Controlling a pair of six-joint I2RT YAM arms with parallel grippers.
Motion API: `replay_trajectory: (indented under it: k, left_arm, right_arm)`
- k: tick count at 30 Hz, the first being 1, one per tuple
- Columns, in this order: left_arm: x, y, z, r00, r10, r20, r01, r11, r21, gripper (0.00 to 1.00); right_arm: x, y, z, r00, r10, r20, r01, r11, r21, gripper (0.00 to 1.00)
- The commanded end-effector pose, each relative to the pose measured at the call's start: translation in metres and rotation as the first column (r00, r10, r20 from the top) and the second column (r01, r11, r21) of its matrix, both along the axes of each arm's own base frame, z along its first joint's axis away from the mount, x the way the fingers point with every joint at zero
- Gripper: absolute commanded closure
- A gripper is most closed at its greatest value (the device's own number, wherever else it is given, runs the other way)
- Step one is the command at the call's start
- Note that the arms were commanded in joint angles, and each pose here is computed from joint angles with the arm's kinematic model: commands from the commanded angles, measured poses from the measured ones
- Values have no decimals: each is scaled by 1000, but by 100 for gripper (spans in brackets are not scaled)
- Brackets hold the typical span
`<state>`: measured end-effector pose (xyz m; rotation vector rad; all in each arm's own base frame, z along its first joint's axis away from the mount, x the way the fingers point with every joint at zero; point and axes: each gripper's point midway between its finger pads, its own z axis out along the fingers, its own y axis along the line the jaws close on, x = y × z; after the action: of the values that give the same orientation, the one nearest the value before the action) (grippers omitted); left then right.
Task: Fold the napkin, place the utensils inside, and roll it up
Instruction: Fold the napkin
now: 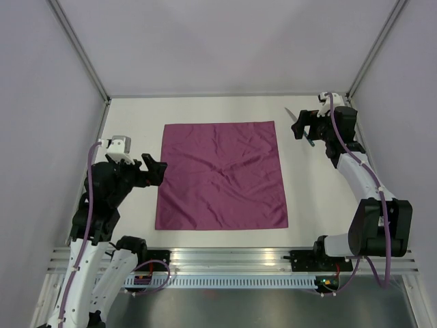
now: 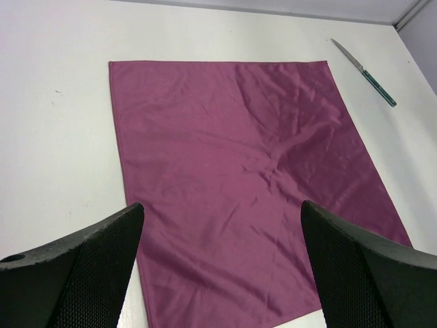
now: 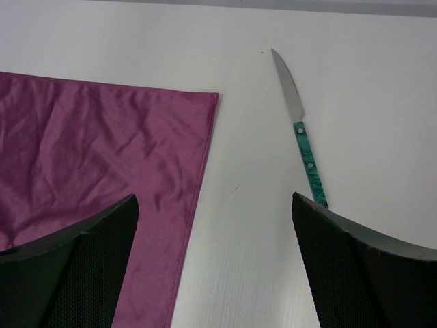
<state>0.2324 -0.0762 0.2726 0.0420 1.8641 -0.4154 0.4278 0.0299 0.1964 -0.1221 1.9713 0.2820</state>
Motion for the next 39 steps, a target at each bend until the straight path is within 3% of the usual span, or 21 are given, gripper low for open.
replay_trajectory:
  k: [1, 5, 8, 16, 19, 25, 31, 39]
  left_arm:
    - [-6, 6, -10, 1000, 5, -18, -4, 999, 45, 0]
    - [-4, 6, -10, 1000, 5, -19, -4, 999, 47, 0]
    - [-2, 4, -16, 999, -1, -42, 3, 999, 47, 0]
    - [-2, 8, -15, 999, 24, -34, -23, 999, 48, 0]
    - [-2, 9, -15, 999, 32, -35, -30, 998, 50, 0]
    - [0, 11, -17, 998, 46, -41, -44, 998, 53, 0]
    - [1, 22, -14, 994, 109, -26, -108, 992, 63, 0]
    - [-2, 47, -13, 969, 249, -12, -247, 966, 75, 0]
  right_arm:
    - [2, 8, 37, 993, 56, 104, -56, 998, -1, 2]
    - [-6, 37, 37, 964, 245, 108, -248, 969, 14, 2]
    - [-3, 56, 34, 957, 285, 60, -285, 958, 5, 2]
    - [-27, 188, 17, 874, 485, -18, -486, 873, -51, 11]
    - [-65, 265, -5, 792, 608, -56, -611, 787, -90, 15]
    - [-130, 359, -52, 660, 737, -145, -751, 640, -160, 24]
    - [-184, 422, -84, 553, 814, -179, -830, 522, -196, 34]
    - [-233, 470, -111, 476, 861, -177, -872, 437, -220, 43]
